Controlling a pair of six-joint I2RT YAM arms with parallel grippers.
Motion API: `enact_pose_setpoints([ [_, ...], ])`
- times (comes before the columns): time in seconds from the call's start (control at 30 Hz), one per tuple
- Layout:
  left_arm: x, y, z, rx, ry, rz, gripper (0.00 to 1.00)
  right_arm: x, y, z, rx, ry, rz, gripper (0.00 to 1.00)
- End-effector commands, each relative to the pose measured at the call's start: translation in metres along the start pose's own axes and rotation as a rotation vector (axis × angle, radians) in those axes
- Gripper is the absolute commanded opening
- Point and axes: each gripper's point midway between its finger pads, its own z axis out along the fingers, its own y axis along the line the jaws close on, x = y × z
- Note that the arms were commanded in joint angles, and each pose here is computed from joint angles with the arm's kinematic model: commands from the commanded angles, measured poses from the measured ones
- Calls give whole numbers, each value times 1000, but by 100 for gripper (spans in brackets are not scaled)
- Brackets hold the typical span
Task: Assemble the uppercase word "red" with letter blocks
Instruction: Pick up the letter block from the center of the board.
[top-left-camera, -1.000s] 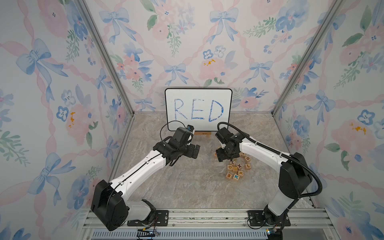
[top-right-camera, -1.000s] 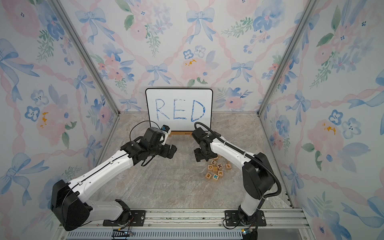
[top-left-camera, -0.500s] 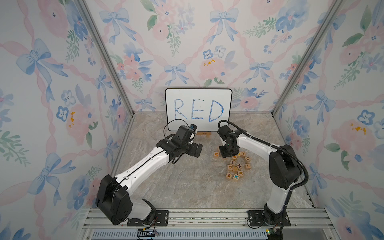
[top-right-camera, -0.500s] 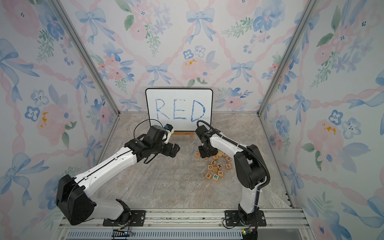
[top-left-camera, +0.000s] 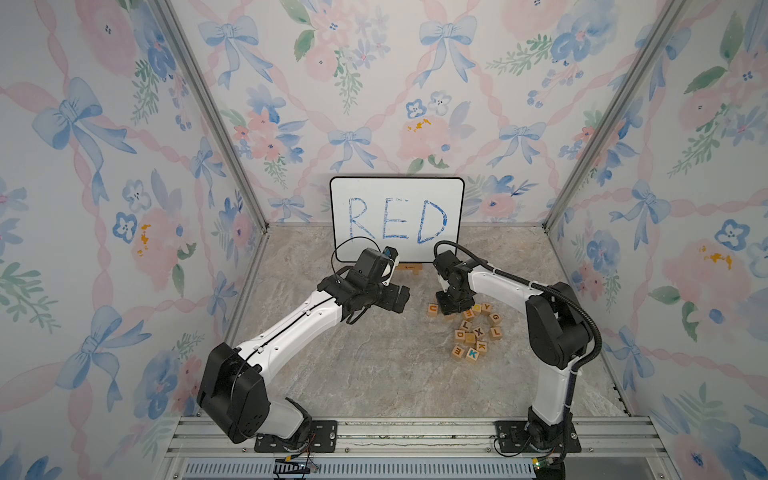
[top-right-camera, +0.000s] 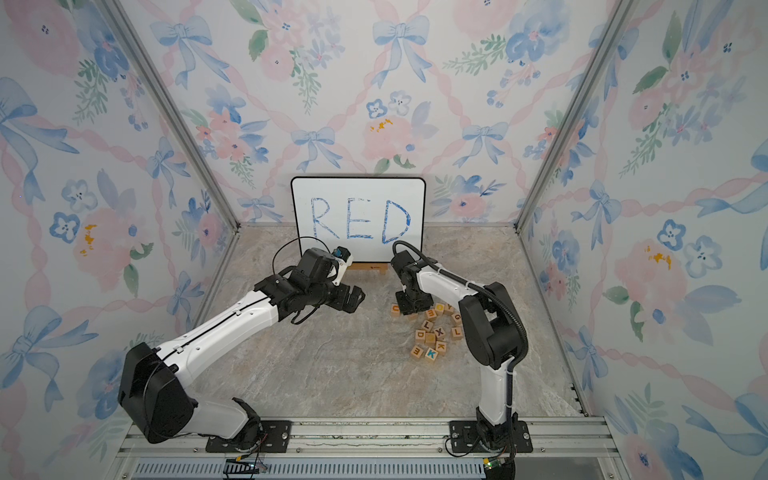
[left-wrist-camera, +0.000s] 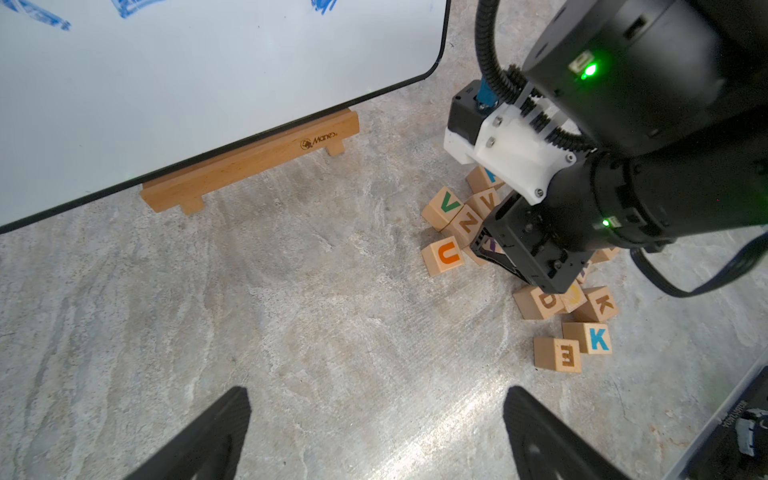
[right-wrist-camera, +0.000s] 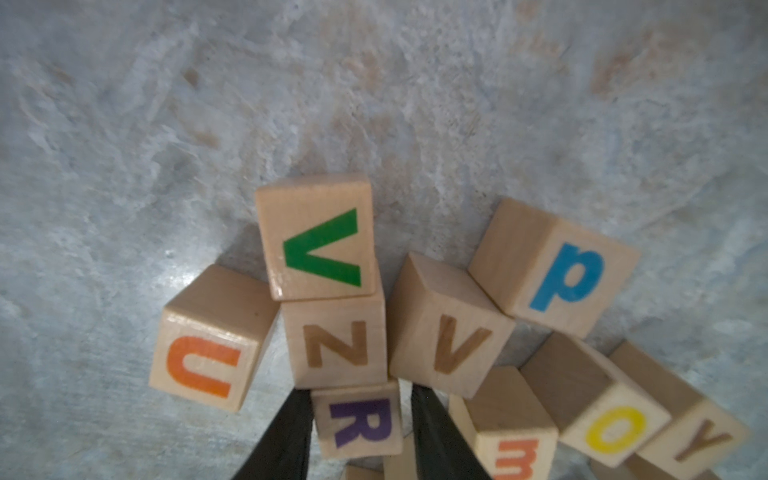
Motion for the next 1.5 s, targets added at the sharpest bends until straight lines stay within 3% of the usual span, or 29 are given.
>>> enact_pose_setpoints([
  [0.0,-8,-6,-1,25,-17,-15,98,-8,-4,4,-2,-7,-1,41],
  [0.23,-10,-9,-1,39,-21,-27,98,-8,-5,12,4,5,-10,40],
  [0.53,-15,-13,-4,60,-36,-31,98,-7,-8,2,9,-9,-13,21],
  [1.03,-3,-5,-23,40,-77,-83,98,1,3,-42,16,-25,-96,20],
  [1.47,23,-1,-44,70,-89,-149,98,-19,55,-83,-2,-78,-253,20],
])
